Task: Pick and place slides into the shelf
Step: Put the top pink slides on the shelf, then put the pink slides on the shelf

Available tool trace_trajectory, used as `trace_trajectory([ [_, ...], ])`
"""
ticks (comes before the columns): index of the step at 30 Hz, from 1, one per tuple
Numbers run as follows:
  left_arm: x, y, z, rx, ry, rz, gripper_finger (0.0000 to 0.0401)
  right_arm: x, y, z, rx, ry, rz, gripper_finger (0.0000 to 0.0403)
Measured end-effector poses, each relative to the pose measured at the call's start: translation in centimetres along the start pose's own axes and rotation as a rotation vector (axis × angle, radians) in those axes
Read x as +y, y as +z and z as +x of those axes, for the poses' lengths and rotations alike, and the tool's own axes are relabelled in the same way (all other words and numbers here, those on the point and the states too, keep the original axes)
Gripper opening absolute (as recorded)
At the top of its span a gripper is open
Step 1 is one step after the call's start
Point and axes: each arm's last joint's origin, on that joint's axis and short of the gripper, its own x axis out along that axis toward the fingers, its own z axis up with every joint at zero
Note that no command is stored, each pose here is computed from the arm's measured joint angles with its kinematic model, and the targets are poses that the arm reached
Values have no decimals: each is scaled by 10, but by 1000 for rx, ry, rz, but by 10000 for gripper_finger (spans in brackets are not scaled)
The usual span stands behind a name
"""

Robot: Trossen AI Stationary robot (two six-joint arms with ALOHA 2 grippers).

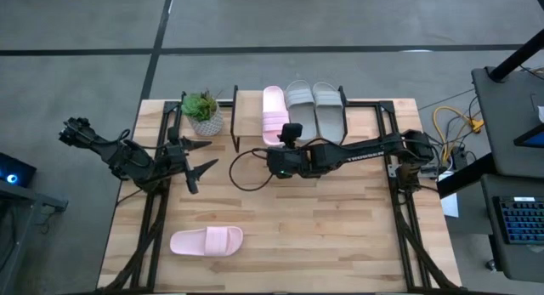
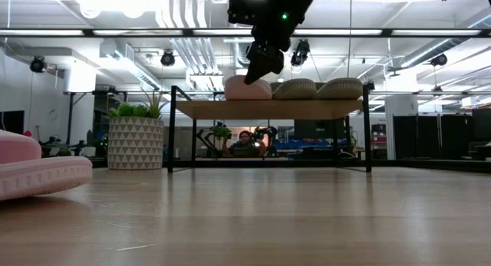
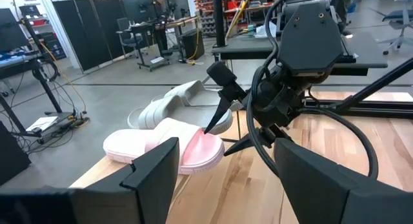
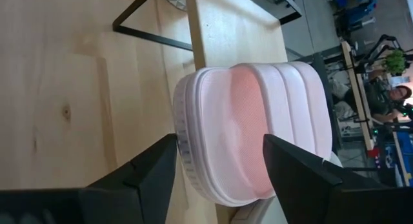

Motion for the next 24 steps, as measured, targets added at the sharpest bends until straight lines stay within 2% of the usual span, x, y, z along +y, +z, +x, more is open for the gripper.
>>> trace_trajectory([
  [7,0,0,0,0,0,0,238,-3,0,-5,-8,-2,12,222],
  [18,0,0,0,0,0,-1,238,-9,3,-30,-67,7,44,222],
  [24,0,-4,0,29,2,-79,238,-15,5,-60,-131,3,106,222],
])
